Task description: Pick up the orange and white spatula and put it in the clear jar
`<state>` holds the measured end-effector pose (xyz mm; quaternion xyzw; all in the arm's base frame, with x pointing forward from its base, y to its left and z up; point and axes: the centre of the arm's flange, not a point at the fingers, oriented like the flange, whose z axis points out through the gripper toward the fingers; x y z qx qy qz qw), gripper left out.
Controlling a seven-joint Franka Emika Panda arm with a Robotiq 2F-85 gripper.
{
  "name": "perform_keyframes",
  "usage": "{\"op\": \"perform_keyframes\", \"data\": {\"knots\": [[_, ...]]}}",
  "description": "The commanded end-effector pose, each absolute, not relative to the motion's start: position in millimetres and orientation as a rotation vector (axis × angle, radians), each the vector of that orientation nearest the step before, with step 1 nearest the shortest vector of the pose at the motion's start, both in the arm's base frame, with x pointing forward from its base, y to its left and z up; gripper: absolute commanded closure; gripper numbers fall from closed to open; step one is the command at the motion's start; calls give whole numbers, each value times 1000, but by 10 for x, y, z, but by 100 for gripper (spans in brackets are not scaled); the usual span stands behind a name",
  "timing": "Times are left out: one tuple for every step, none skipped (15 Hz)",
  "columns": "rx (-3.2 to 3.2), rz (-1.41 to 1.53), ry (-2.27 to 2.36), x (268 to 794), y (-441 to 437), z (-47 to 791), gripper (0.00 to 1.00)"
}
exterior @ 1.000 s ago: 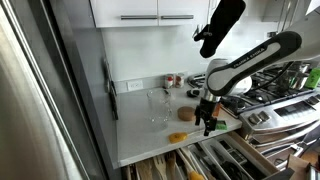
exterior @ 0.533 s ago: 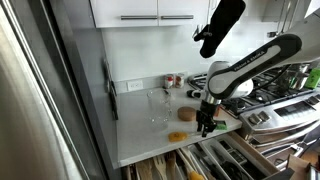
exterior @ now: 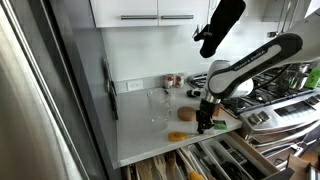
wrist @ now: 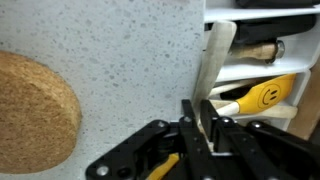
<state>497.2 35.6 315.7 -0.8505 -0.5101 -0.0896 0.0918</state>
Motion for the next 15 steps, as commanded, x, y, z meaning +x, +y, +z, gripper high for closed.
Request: {"op": "perform_keyframes", "data": {"knots": [[-2539, -311, -1504, 4935, 392, 3104, 52], [-2536, -310, -1506, 4932, 400, 3111, 45], [-2541, -306, -1507, 4923, 400, 3130, 38], [-2535, -299, -1511, 4909, 393, 3147, 30], [-2546, -304, -1503, 4900, 361, 3181, 23], [-2553, -311, -1497, 4899, 342, 3203, 14], [-2557, -317, -1496, 4894, 320, 3240, 8], [-2557, -318, -1497, 4893, 318, 3253, 2], [-2548, -306, -1502, 4888, 337, 3241, 0], [-2542, -300, -1506, 4886, 349, 3228, 0], [-2538, -285, -1507, 4883, 371, 3174, 0], [-2531, -277, -1507, 4878, 390, 3136, 0], [-2527, -266, -1506, 4867, 408, 3090, 0], [-2524, -257, -1505, 4856, 417, 3056, 0], [-2524, -246, -1504, 4841, 426, 3026, 0]]}}
